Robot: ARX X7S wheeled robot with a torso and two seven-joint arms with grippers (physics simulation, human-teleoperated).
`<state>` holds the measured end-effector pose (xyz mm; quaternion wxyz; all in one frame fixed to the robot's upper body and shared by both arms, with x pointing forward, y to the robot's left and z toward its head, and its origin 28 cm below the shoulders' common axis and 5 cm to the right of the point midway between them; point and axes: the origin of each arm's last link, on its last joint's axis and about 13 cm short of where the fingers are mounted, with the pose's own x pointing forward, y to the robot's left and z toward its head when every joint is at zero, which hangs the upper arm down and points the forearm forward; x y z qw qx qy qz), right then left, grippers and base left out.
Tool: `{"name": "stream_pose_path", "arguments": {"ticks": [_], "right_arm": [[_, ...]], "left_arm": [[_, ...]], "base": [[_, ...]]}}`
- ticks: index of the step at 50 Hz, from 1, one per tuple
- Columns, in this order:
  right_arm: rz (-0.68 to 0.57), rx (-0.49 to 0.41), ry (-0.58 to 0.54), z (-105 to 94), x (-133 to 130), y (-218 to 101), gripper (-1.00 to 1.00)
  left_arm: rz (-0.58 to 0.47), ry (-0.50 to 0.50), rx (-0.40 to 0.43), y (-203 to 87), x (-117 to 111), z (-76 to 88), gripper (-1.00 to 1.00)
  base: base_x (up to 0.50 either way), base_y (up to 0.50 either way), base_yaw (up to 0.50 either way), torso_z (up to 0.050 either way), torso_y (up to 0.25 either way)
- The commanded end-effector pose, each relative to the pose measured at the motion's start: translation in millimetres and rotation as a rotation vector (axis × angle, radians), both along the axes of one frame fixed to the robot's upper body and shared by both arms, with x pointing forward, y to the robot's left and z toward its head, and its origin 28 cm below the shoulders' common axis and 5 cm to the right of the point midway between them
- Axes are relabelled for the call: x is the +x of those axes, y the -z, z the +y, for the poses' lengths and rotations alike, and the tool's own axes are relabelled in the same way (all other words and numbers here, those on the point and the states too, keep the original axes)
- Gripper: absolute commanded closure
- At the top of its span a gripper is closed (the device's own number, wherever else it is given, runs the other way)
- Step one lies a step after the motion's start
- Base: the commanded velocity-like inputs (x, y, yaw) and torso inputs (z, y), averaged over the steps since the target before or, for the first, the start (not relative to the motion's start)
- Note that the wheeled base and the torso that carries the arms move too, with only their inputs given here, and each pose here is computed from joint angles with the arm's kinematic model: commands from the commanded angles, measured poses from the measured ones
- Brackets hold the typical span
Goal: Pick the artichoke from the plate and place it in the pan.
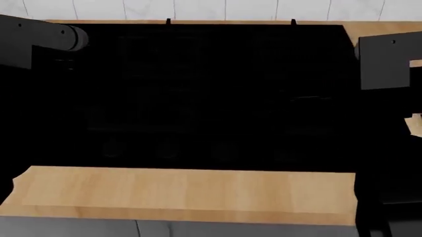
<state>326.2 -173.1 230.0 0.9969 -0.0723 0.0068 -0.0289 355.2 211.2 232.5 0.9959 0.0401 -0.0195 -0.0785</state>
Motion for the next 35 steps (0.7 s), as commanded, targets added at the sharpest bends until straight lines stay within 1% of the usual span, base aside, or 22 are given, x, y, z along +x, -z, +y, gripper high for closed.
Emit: {"name": "stream_pose_path", "arguments": {"ticks": [1, 35], "right_arm": [[0.005, 0.000, -0.005, 0.1, -2.1, -0.1, -1.00], [0.014, 0.005, -0.013, 1.2, -4.2, 0.7, -1.00]], "left_arm": [[0.009, 0.004, -0.002, -0.1, -1.5, -0.1, -1.00], [0.030, 0.011, -0.030, 0.8, -4.6, 3.2, -1.00]], "base": [[0.00, -0.46, 0.00, 0.000, 0.000], [0.00, -0.46, 0.00, 0.000, 0.000]]}}
